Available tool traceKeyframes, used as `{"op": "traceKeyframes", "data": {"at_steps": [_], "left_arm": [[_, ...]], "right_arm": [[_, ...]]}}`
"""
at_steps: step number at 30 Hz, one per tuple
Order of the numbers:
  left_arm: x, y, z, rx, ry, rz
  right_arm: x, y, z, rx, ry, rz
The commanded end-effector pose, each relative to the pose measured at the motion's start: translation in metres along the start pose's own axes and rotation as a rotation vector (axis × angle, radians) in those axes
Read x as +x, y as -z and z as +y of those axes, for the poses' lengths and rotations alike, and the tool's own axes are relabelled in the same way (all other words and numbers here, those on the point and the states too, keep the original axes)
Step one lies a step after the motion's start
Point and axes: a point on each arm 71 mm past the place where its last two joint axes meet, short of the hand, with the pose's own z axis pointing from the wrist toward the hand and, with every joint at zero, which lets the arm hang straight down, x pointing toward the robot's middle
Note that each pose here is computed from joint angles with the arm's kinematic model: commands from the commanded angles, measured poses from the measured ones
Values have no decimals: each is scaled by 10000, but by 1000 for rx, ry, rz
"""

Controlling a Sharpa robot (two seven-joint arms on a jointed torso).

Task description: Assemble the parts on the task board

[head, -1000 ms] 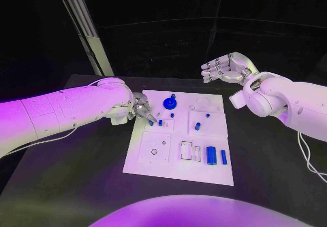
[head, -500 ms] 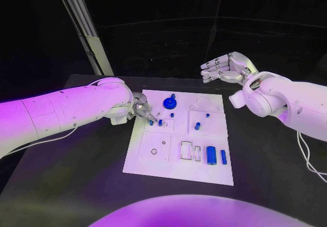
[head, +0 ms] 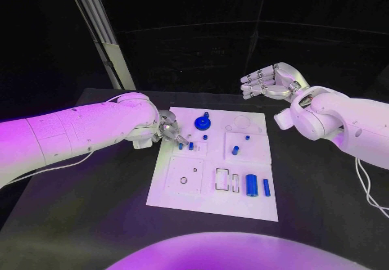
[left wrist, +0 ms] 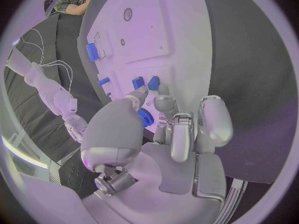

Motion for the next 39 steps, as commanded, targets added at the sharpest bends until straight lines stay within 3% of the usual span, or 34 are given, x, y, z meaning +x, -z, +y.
{"op": "traceKeyframes", "data": {"at_steps": [1,6,16,22,27,34,39], "left_arm": [[-71,17,1,53,93,-70],[-117,45,19,115,189,-111],[-175,93,58,191,251,-170],[-206,123,-138,424,236,-252],[-151,120,-301,587,115,-329],[-29,52,-436,650,-86,-351],[-24,-2,-508,657,-171,-391]], "right_arm": [[5,-9,17,-12,-1,7],[1,-11,11,-9,-1,4],[-11,-13,-2,-4,2,-3],[-5,-19,-2,-5,2,-3],[-4,-21,-1,-9,1,-1],[-4,-22,-1,-11,1,-1],[7,-29,2,-12,0,0]]}}
